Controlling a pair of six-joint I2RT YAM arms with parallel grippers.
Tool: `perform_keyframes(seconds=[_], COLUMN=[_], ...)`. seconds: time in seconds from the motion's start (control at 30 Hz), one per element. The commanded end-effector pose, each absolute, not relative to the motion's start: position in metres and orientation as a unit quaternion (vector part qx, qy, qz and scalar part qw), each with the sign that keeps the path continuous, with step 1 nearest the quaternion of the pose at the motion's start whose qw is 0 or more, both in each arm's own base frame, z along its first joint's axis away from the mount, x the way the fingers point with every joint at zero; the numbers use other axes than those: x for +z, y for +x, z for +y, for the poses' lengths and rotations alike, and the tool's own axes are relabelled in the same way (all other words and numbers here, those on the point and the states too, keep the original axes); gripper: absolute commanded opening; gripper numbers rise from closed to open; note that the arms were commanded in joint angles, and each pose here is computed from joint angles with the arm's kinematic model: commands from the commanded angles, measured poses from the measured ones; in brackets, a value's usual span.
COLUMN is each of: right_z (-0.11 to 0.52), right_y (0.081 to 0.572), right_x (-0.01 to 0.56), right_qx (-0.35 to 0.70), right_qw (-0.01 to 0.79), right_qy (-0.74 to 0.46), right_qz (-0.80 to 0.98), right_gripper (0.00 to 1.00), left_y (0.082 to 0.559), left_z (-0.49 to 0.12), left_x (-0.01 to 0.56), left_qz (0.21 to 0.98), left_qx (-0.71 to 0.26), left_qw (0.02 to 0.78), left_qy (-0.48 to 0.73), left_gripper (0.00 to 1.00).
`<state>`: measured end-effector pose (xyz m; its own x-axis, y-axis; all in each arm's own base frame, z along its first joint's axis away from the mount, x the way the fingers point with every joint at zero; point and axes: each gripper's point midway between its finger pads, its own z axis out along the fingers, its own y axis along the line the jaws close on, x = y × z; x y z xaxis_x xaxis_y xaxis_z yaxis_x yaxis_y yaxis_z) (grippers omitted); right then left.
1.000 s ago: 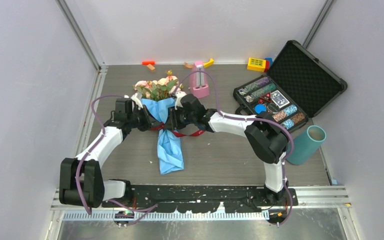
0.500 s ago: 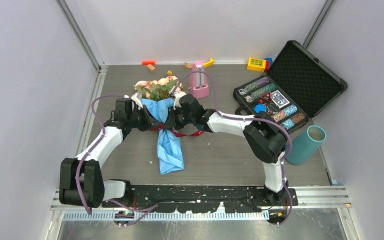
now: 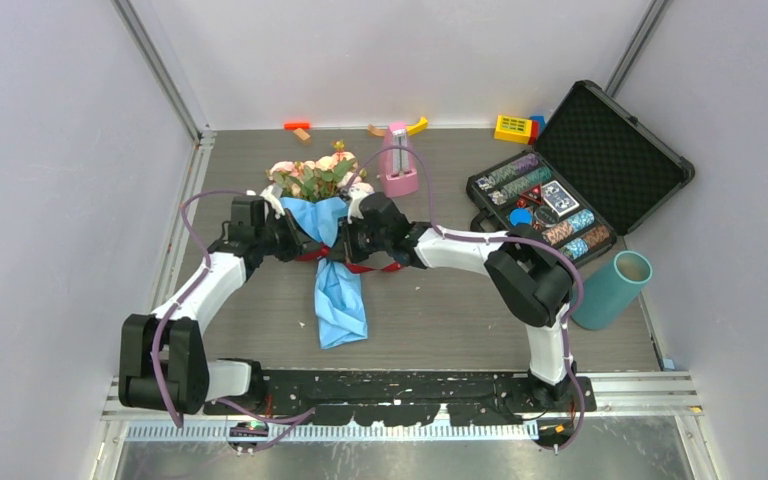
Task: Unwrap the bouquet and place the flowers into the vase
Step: Untie the ribbon from the wrapping paper.
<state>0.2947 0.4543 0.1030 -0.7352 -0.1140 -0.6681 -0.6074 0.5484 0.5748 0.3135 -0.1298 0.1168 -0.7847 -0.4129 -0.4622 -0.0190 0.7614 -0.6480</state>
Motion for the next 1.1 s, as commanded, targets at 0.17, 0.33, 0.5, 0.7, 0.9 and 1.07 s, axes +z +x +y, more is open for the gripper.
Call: perform_keyframes(seconds=[0.17,0.33,0.5,0.7,0.9,1.07], right_z=[0.451,0.449,0.452,0.445,0.423,0.411], right_y=[0.276,0.276,0.283,0.301,0.312,0.314], right_x=[0.116,0.121,0.135,0.145,0.153,0.153], right_qx=[0.443,0.45,0.453,0.451,0.436,0.433], right_qw=[0.298,0.302,0.314,0.327,0.342,0.346], right_qy=[-0.219,-0.204,-0.191,-0.185,-0.188,-0.188], right_qz=[0.817,0.815,0.812,0.809,0.811,0.811], right_gripper=[0.0,0.0,0.11,0.27,0.36,0.39], left_y=[0.334,0.332,0.326,0.322,0.318,0.304], left_z=[-0.127,-0.126,-0.132,-0.134,-0.123,-0.114], left_x=[0.131,0.131,0.134,0.136,0.147,0.141], left_qz=[0.875,0.875,0.876,0.877,0.878,0.888], left_qx=[-0.325,-0.323,-0.335,-0.339,-0.31,-0.277], left_qw=[0.334,0.336,0.33,0.327,0.354,0.355], left_qy=[-0.132,-0.129,-0.106,-0.094,-0.09,-0.088], left_gripper=[0.0,0.0,0.0,0.02,0.33,0.49])
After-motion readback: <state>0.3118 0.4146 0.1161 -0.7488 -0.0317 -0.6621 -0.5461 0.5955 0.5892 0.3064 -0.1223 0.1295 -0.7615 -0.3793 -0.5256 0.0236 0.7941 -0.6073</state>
